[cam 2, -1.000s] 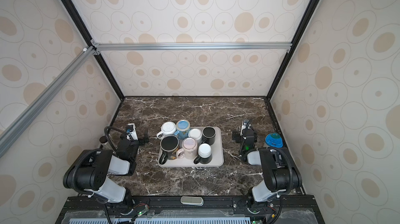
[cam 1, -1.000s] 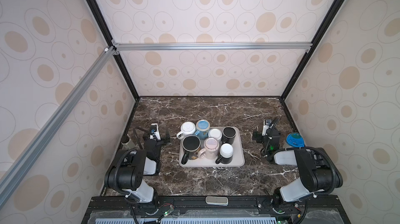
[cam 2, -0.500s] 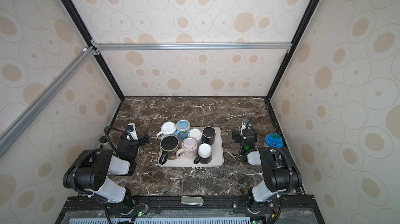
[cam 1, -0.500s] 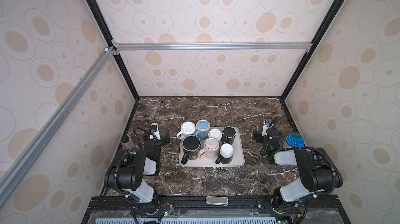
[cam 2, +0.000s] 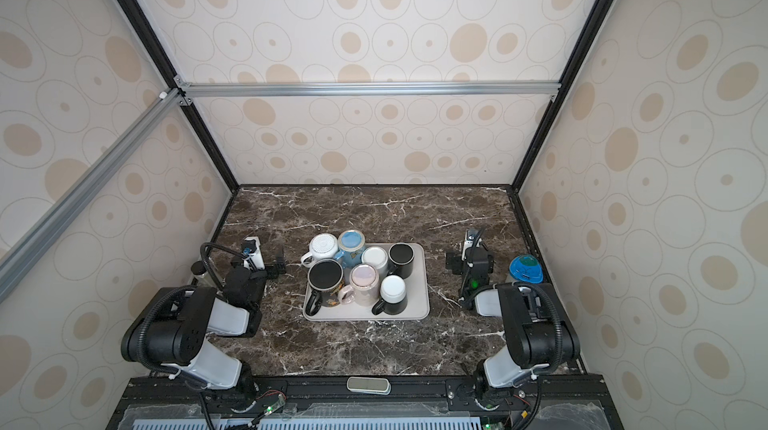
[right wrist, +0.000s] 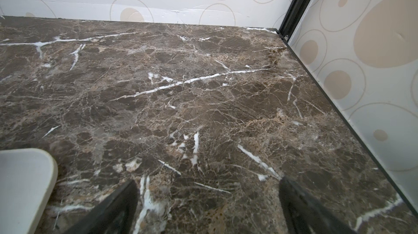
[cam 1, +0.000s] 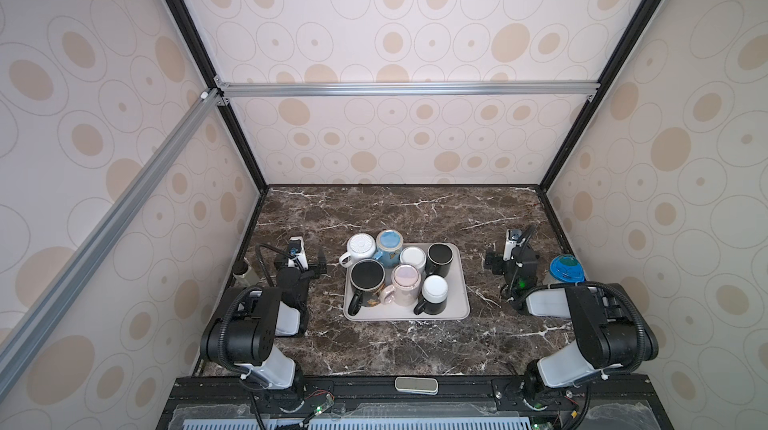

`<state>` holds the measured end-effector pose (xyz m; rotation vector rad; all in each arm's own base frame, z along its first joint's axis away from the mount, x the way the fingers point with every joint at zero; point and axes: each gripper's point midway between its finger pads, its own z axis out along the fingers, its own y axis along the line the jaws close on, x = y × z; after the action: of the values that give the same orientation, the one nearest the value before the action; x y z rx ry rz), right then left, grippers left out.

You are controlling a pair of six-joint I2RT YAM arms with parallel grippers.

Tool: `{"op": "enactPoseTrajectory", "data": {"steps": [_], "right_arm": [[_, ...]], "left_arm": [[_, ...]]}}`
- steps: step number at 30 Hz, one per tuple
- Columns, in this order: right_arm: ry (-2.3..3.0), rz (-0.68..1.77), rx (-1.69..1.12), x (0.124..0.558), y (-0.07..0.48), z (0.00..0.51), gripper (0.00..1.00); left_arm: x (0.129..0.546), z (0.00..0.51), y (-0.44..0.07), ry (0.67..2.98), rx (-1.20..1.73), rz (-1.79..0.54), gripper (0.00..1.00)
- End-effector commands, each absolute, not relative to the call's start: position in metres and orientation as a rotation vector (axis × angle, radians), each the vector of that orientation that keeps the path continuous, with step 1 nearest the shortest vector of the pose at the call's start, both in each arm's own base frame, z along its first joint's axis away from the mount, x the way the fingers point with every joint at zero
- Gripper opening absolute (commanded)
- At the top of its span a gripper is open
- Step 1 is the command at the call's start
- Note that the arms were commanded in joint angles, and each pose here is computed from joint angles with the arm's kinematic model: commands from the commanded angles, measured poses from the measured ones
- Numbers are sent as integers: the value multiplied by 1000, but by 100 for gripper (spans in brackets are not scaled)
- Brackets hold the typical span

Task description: Turn the mug right side up

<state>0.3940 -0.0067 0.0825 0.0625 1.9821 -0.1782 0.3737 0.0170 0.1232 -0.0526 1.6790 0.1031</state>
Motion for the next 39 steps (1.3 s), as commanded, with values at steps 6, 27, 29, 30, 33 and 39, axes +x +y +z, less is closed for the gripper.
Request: {"op": "enactPoseTrajectory", "data": {"steps": [6,27,29,30,33,39], "right_arm": [[1967,-163,67,396,-7,87,100],[2192,124,-101,367,85,174,100],[2210,171,-151,357,101,183,100],[2219,183,-170,352,106,186,100],[2236,199,-217,341,118,192,98],[2271,161,-267,333,125,188,96]], "left_arm": [[379,130,16,1660,-28,114,100],[368,181,-3,1830,-267,-105,100],[369,174,-18,1877,-237,-177,100],[368,172,-26,1891,-217,-200,100],[368,173,-42,1915,-171,-232,100],[373,174,-65,1940,-75,-279,80]]}}
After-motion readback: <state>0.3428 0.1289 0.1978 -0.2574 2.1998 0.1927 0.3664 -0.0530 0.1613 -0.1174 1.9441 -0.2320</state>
